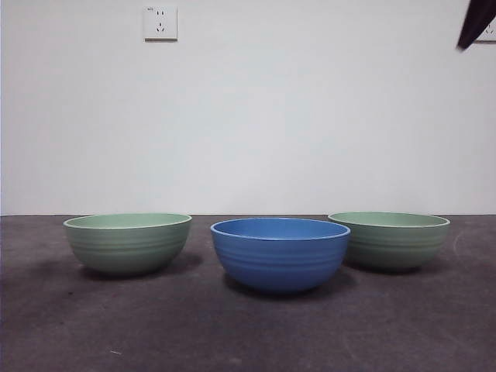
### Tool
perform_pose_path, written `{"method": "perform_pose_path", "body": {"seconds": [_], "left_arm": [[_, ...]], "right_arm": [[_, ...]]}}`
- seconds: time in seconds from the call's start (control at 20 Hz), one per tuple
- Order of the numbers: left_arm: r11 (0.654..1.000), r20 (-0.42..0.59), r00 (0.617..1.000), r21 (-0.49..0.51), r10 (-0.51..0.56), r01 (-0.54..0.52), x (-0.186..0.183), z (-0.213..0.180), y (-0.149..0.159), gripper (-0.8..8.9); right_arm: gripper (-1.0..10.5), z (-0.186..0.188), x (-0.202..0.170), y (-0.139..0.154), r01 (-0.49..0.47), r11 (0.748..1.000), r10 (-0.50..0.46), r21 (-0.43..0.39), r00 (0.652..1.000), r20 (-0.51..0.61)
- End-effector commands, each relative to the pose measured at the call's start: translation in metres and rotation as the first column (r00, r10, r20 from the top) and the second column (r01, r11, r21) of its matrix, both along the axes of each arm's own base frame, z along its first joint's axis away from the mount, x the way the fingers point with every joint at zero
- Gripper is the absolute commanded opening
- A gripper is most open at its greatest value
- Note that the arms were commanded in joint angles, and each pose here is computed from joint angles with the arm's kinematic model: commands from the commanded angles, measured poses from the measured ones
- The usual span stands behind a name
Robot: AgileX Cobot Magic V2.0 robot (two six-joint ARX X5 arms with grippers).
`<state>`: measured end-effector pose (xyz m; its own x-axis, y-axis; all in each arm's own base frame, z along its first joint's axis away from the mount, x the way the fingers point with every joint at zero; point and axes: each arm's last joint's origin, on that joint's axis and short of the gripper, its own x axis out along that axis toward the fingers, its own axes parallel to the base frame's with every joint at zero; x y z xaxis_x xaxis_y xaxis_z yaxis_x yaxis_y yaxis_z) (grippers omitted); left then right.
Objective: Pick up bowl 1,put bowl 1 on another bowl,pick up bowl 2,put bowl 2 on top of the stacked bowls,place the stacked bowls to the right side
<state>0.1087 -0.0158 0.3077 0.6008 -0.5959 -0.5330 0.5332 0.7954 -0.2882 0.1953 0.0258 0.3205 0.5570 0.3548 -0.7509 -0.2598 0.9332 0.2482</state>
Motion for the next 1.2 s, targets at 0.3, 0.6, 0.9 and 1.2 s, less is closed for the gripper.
{"method": "perform_pose_path", "body": {"seconds": [0.3,0.6,0.9,1.2], "left_arm": [[1.0,-0.012,1.0,-0.005,-0.007,0.007,-0.001,0.0,-0.001,5.71],[1.0,-0.019,1.0,-0.004,-0.007,0.007,-0.002,-0.001,-0.001,5.71],[1.0,-0.019,1.0,-0.004,-0.007,0.007,-0.002,-0.001,-0.001,5.71],[1.0,-0.019,1.0,-0.004,-0.006,0.006,-0.002,-0.001,-0.001,5.71]], "right_arm": [[5.0,-0.056,0.078,0.007,0.062,0.998,-0.059,0.025,0.992,-0.112],[5.0,-0.106,0.115,0.009,0.088,0.996,-0.093,-0.035,0.977,-0.192],[3.3,-0.138,0.131,0.011,0.085,0.996,-0.092,-0.042,0.965,-0.244],[0.2,-0.141,0.134,0.011,0.084,0.996,-0.092,-0.041,0.967,-0.237]]}}
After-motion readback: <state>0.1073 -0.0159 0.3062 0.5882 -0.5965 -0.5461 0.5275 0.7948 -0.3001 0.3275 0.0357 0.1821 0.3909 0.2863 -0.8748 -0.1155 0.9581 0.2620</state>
